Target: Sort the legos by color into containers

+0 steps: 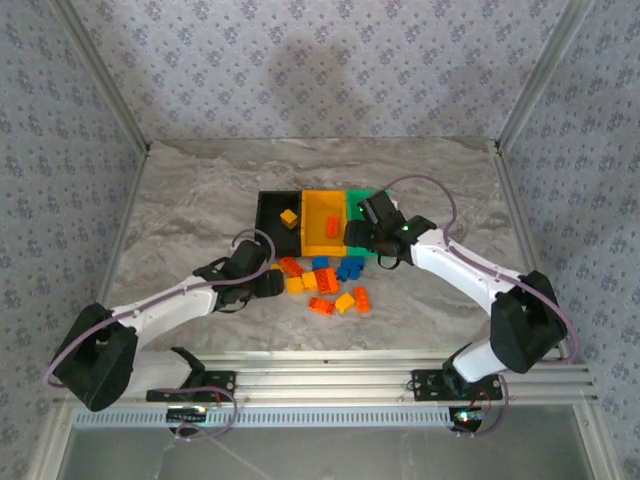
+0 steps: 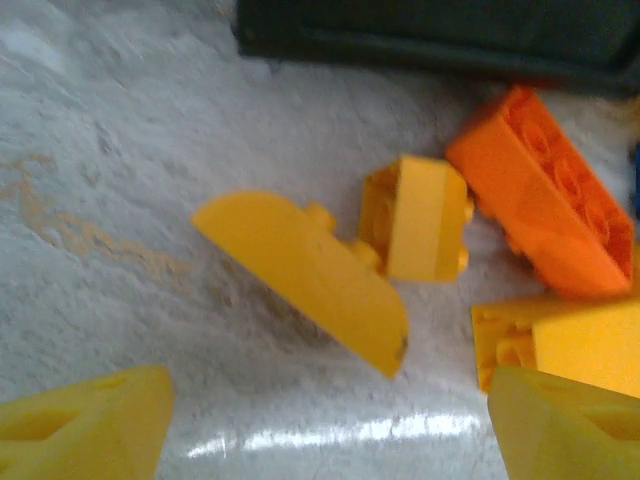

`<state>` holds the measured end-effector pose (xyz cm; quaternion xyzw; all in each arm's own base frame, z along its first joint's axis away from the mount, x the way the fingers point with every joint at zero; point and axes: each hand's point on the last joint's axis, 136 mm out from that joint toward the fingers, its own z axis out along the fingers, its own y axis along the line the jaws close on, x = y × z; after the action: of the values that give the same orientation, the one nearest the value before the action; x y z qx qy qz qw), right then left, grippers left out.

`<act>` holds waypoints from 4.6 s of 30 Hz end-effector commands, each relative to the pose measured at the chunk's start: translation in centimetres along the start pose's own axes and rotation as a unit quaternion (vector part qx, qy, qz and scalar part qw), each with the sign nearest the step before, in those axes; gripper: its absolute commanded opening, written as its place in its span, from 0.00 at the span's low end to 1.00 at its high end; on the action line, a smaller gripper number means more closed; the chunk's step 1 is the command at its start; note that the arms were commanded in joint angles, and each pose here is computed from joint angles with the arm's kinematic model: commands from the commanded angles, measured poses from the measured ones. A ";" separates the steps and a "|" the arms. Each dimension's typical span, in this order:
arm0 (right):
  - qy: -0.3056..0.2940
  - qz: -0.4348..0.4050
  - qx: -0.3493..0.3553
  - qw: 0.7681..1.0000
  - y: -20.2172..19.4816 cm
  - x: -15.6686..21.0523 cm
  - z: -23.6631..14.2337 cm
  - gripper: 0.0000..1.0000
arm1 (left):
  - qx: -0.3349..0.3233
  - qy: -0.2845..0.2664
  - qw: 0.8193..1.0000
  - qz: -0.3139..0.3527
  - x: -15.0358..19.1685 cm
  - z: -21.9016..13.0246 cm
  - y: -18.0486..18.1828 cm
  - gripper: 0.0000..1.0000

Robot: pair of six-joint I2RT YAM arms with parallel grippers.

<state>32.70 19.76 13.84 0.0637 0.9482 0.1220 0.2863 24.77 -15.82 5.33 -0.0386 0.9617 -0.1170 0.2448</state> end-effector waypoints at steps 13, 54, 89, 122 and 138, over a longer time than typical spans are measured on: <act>-0.017 0.017 -0.009 1.000 -0.3 -0.3 -0.7 0.84 | -0.002 -0.060 0.995 -0.086 -4.4 0.6 1.4 0.72; -0.035 0.041 -0.016 0.998 -1.6 -0.8 -2.0 0.85 | -0.002 -0.011 0.998 -0.060 0.2 -1.2 2.7 0.18; -0.009 0.045 -0.027 0.999 -2.4 2.9 -2.5 0.85 | 0.028 -0.079 0.996 0.019 -13.5 -3.3 -8.1 0.81; -0.019 0.050 -0.032 0.998 -2.4 2.6 -3.3 0.85 | 0.016 0.010 0.999 0.044 -2.7 3.8 -3.0 0.70; -0.026 0.056 -0.035 0.997 -2.7 2.3 -3.9 0.85 | -0.007 0.032 0.999 0.043 -1.3 4.6 -1.8 0.33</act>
<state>28.55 17.31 14.17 0.0965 0.9338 0.1678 0.3008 29.31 -19.26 2.67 0.0053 0.9669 -0.1106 0.2300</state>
